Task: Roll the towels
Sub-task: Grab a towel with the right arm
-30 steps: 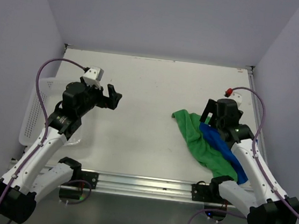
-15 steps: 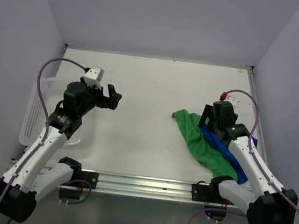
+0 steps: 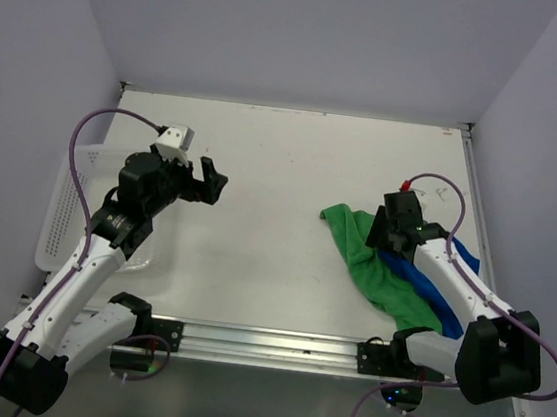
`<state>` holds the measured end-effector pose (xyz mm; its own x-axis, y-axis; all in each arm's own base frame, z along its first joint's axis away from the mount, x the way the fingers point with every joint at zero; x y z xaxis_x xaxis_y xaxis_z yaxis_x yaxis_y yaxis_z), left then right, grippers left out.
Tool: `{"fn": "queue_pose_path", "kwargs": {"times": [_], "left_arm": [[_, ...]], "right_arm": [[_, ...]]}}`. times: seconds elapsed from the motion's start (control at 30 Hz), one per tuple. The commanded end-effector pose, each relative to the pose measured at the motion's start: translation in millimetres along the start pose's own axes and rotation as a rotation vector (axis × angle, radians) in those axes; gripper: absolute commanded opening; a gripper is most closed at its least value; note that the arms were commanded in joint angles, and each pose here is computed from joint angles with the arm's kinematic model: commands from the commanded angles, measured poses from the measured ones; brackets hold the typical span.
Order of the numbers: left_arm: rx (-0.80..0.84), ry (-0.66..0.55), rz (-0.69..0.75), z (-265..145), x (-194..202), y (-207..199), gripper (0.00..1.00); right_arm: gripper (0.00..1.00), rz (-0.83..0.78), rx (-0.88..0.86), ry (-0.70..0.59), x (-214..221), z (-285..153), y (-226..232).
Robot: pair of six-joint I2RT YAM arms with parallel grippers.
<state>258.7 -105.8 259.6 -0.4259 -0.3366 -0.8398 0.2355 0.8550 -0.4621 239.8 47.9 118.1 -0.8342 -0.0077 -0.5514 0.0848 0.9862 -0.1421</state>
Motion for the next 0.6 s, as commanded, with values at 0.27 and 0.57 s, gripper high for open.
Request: {"fn": "queue_pose_path", "kwargs": {"times": [0.27, 0.57], "left_arm": [[0.044, -0.016, -0.01, -2.2, -8.3, -9.9, 1.0], [0.051, -0.014, -0.012, -2.1, -7.8, -10.8, 1.0]], "right_arm": [[0.18, 0.021, 0.084, 0.053, 11.8, 19.0, -5.1], [0.0, 0.089, 0.234, -0.118, -45.4, -47.5, -42.8]]}}
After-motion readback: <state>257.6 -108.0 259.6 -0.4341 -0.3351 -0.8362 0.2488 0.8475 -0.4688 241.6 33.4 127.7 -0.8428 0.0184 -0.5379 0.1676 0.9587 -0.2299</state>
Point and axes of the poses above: each gripper's point midway between its finger pads, its own z axis out along the fingers, its own y axis along the line the jaws close on, x = y × z, the point moved 5 cm from there along -z, back along the fingers, and after that the axes turned 14 degrees about -z, right-handed, at the moved point
